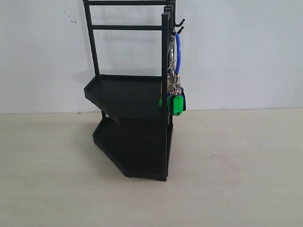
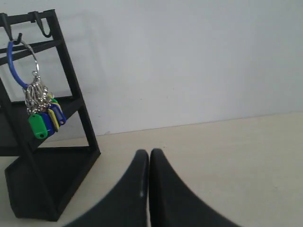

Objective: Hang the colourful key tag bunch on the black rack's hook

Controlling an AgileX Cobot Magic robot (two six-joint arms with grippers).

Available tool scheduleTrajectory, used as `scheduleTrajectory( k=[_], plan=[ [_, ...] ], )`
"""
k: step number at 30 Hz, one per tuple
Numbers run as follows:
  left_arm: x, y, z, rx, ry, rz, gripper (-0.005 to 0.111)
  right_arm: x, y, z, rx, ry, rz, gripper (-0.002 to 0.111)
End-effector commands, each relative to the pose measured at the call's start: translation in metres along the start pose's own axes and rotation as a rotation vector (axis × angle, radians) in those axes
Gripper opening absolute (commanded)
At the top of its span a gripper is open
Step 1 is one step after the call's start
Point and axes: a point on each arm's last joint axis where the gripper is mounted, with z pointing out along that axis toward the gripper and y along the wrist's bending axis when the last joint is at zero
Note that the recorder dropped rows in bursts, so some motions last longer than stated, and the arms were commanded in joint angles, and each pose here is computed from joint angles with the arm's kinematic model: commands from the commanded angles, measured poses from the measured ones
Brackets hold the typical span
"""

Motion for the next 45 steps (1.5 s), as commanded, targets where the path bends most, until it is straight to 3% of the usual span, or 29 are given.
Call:
scheduleTrajectory(
  k=[1,13,20,31,45],
  plan=[
    [-0.002,0.0,0.0,-0.001,-0.019,-0.018,0.004,-0.002,0.004,0.0,-0.05,-0.052,-0.008,0.0],
    [-0.002,0.0,0.0,-0.001,-0.019,-0.018,0.004,0.0,0.008,0.0,-0.096,-0.032,0.0,0.0],
    [-0.002,0.0,0.0,-0.001,-0.019,-0.018,0.004,0.003,0.017,-0.001,-0.192,-0.018,-0.151,0.0],
    [-0.002,0.0,0.0,-0.001,-0.019,-0.018,0.004,0.003,0.019,-0.001,-0.211,-0.03,-0.153,0.0],
    [-0.002,0.0,0.0,-0.001,-0.019,-0.018,0.004,0.055,0.012,0.012,-0.221,-0.054,-0.091,0.0]
  ],
)
